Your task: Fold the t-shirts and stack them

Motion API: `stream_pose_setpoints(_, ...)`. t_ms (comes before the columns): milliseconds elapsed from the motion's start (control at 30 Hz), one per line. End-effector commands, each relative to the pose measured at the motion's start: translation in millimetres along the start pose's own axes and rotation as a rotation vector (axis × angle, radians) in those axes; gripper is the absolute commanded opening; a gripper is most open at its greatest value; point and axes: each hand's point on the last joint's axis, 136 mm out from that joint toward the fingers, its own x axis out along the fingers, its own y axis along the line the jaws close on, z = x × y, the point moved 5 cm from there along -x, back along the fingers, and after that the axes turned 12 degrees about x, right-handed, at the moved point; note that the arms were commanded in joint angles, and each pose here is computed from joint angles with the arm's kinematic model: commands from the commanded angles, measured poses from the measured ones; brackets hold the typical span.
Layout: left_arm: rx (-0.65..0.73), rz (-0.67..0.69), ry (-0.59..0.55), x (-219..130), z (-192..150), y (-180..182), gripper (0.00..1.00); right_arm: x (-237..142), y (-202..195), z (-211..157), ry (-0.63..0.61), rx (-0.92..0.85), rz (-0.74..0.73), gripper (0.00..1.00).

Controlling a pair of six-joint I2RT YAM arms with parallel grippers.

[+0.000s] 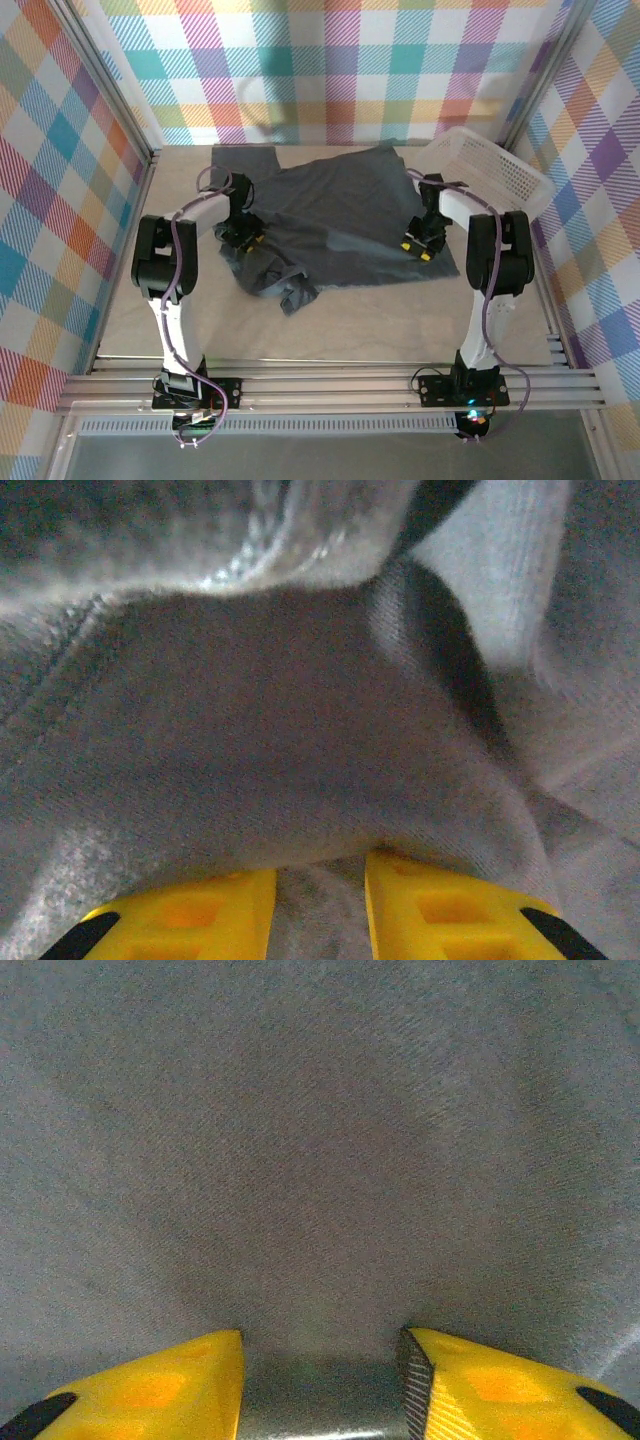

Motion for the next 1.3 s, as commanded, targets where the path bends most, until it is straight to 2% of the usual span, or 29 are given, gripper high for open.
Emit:
stream_pose_setpoints(0, 0.017, 0.210, 0.008, 3.9, 16.4, 53.5, 0.32, 1.0, 9.9, -11.1, 0.024, -0.029, 0.026, 0.46)
stream_pose_setpoints(200, 0.059, 0.295, -0.056, -15.7, 59.0, 105.1, 0.36, 2.1, 23.5, -15.9, 0.067, -0.073, 0.049, 0.47)
stream_pose_setpoints(333, 0.129, 0.179, -0.131, -38.1, 77.2, 83.3, 0.58, -0.6, 31.5, -21.3, 0.098, -0.125, 0.074, 0.48)
stream_pose_setpoints(400, 0.150, 0.168, -0.192, -62.4, 76.2, 69.3, 0.61, -2.8, 31.3, -22.4, 0.098, -0.141, 0.072, 0.49)
stream_pose_setpoints(467, 0.173, 0.185, -0.260, -90.3, 63.7, 58.5, 0.61, -7.1, 30.3, -22.8, 0.089, -0.151, 0.072, 0.49)
stream_pose_setpoints(533, 0.211, 0.185, -0.294, -112.3, 37.0, 48.0, 0.60, -16.6, 31.8, -23.2, 0.060, -0.163, 0.096, 0.50)
stream_pose_setpoints(600, 0.274, 0.167, -0.262, -118.2, 2.1, 37.7, 0.59, -26.8, 33.1, -24.7, 0.034, -0.175, 0.116, 0.51)
stream_pose_setpoints(667, 0.304, 0.183, -0.165, -118.3, -38.5, 35.3, 0.59, -34.9, 34.3, -28.8, 0.028, -0.193, 0.124, 0.52)
stream_pose_setpoints(733, 0.231, 0.167, -0.036, -109.2, -76.0, 37.8, 0.63, -37.9, 35.5, -33.8, 0.032, -0.207, 0.137, 0.52)
stream_pose_setpoints(800, 0.075, 0.117, 0.032, -101.8, -104.7, 42.3, 0.70, -39.4, 37.8, -39.3, 0.038, -0.220, 0.155, 0.52)
stream_pose_setpoints(867, -0.124, 0.018, 0.018, -96.3, -117.5, 41.9, 0.76, -39.4, 40.7, -43.9, 0.040, -0.234, 0.169, 0.52)
stream_pose_setpoints(933, -0.294, -0.066, -0.025, -93.9, -119.2, 35.5, 0.76, -37.7, 43.4, -47.4, 0.050, -0.243, 0.181, 0.52)
stream_pose_setpoints(1000, -0.426, -0.088, -0.046, -92.5, -119.0, 30.2, 0.76, -35.1, 45.7, -50.2, 0.062, -0.253, 0.189, 0.52)
stream_pose_setpoints(1100, -0.535, -0.081, -0.061, -89.7, -123.3, 22.6, 0.75, -30.9, 45.8, -52.6, 0.071, -0.264, 0.189, 0.52)
stream_pose_setpoints(1267, -0.608, -0.036, -0.085, -76.9, -126.7, 23.9, 0.73, -23.2, 42.8, -54.5, 0.083, -0.272, 0.187, 0.53)
